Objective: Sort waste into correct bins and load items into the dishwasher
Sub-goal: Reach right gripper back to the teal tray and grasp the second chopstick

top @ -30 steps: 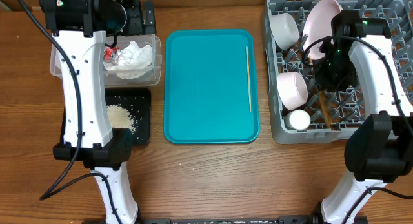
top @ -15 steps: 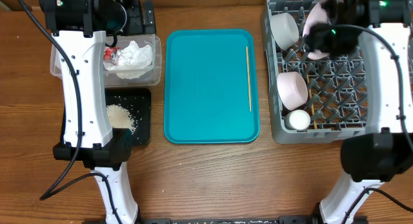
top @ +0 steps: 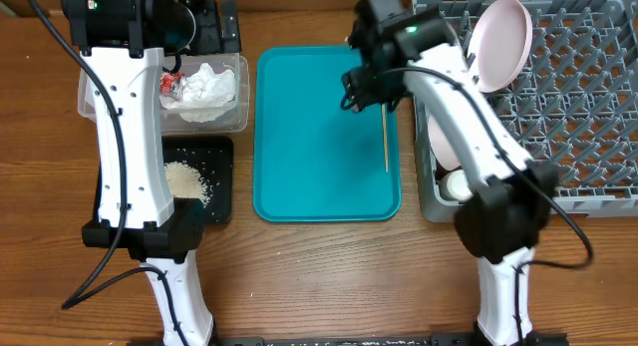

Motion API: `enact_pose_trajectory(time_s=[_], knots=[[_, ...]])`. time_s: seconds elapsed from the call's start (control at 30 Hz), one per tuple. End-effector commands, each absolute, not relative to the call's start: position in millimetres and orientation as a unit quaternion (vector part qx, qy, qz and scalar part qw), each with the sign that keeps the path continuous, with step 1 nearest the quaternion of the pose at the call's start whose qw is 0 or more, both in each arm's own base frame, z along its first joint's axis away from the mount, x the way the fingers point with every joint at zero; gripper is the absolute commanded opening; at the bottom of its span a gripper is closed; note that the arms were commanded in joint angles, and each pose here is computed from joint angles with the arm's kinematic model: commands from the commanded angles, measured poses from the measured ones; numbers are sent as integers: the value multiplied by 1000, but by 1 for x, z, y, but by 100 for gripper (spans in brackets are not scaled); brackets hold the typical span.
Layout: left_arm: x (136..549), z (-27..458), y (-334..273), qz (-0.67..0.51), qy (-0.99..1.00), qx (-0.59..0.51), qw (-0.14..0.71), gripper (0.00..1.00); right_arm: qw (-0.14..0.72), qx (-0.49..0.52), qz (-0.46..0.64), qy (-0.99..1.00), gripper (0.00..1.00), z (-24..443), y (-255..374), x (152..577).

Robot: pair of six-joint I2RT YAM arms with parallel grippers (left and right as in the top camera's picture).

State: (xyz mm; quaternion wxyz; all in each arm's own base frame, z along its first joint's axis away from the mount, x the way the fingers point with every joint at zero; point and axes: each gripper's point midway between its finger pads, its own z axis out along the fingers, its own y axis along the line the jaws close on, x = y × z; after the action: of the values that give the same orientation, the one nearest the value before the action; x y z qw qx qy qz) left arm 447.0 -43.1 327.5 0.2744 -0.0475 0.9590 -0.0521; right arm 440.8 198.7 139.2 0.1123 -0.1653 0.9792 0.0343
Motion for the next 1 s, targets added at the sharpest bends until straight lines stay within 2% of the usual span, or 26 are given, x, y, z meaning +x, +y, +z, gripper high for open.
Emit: enact_pose_trajectory(time_s=[0.0, 0.17, 0.47, 0.9, 0.97], knots=[[444, 334, -42, -52, 956, -54, 283, 100, 85, -153, 3, 984, 71, 105, 188, 449], [444, 334, -42, -52, 956, -54, 283, 100, 51, -153, -8, 987, 63, 67, 186, 450], [444, 334, -42, -52, 956, -54, 283, 100, 21, -130, -25, 991, 62, 29, 169, 451], [444, 334, -42, -52, 956, -54, 282, 100, 12, -115, -9, 993, 60, 23, 163, 452], [444, 334, -42, -52, 956, -54, 282, 100, 15, -115, -8, 993, 57, 23, 164, 453]])
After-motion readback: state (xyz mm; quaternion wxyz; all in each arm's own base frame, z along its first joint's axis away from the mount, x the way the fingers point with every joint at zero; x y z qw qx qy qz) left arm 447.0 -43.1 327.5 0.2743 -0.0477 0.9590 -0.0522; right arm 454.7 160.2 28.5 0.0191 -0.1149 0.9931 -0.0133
